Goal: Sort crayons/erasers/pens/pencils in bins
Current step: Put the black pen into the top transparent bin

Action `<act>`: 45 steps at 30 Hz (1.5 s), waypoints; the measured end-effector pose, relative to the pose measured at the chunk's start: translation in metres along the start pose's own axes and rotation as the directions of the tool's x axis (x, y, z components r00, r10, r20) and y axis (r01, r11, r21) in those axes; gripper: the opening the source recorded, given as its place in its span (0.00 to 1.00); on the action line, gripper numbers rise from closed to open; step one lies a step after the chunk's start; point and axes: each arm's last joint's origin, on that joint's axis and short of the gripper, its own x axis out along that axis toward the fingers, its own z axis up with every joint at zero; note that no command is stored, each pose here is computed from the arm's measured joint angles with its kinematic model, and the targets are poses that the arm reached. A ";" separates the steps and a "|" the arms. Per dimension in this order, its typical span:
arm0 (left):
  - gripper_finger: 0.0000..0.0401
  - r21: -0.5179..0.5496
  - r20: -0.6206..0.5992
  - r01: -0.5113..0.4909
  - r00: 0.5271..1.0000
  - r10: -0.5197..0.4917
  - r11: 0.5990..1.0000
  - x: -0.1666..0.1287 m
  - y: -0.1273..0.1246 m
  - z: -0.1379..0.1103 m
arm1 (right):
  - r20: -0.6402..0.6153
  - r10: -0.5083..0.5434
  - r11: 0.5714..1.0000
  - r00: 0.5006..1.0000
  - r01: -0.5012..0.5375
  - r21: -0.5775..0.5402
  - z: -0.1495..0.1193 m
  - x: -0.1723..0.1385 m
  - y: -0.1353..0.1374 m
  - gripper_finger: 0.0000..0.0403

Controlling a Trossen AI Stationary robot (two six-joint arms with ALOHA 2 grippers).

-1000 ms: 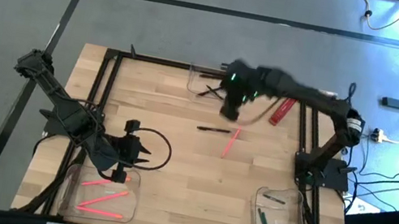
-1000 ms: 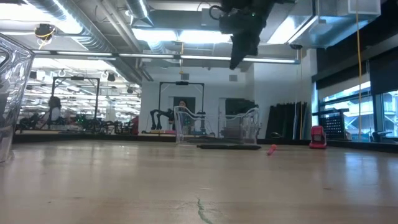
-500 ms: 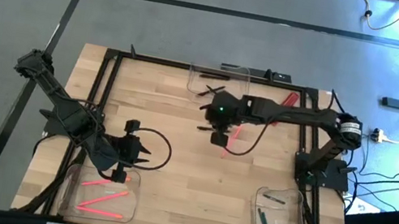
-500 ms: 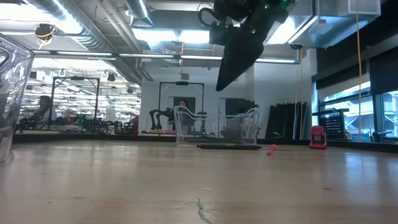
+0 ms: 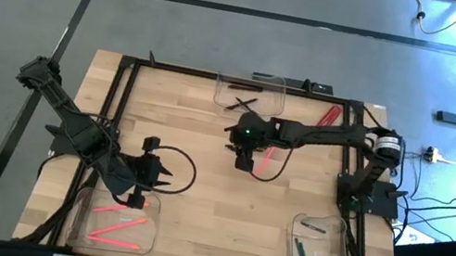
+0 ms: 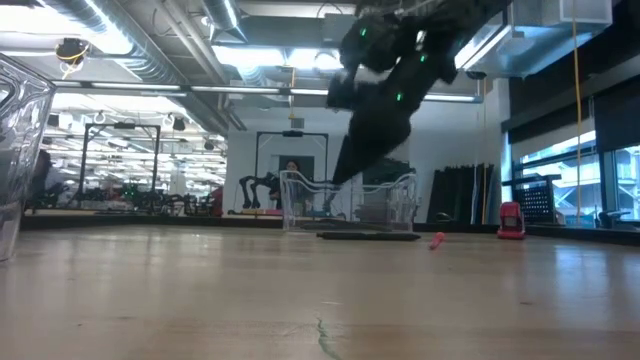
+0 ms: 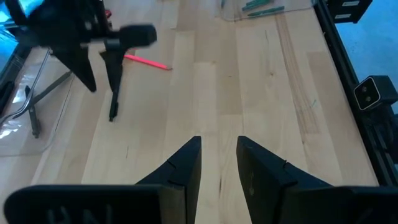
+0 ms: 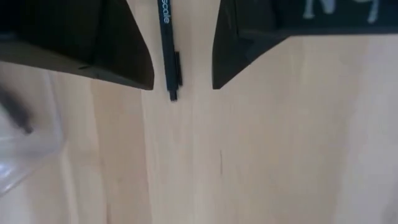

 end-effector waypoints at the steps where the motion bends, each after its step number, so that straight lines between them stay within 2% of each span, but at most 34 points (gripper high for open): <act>1: 0.24 0.000 0.000 0.000 1.000 0.000 1.000 0.000 0.000 0.000 | -0.019 0.001 1.000 1.000 -0.001 0.000 -0.003 0.006 -0.001 0.41; 12: 0.24 -0.001 0.000 0.000 1.000 0.000 1.000 0.000 0.000 0.000 | -0.113 -0.015 0.999 0.993 0.019 0.033 -0.022 0.054 -0.025 0.41; 16: 0.24 -0.002 0.000 0.000 1.000 0.000 1.000 0.000 0.000 0.000 | -0.114 -0.005 0.998 0.993 0.011 0.055 -0.025 0.060 -0.033 0.41; 21: 0.24 -0.002 0.000 0.000 1.000 0.000 1.000 0.000 0.000 0.000 | -0.113 0.059 0.996 0.992 -0.051 0.080 -0.029 0.061 -0.037 0.41; 28: 0.24 -0.002 0.000 0.000 1.000 0.000 1.000 0.000 0.000 0.000 | -0.115 0.054 0.992 0.992 -0.041 0.115 -0.030 0.061 -0.040 0.40; 33: 0.24 -0.001 0.000 0.000 1.000 0.000 1.000 0.000 0.000 0.000 | -0.124 0.053 0.992 0.991 -0.038 0.118 -0.031 0.061 -0.040 0.32; 41: 0.24 -0.001 0.000 0.000 1.000 0.000 1.000 0.000 0.000 0.000 | -0.132 0.056 0.992 0.990 -0.040 0.117 -0.031 0.060 -0.040 0.09; 45: 0.24 0.001 0.000 0.000 1.000 0.000 1.000 0.000 0.000 0.000 | -0.132 0.062 0.991 0.989 -0.046 0.122 -0.031 0.060 -0.040 0.02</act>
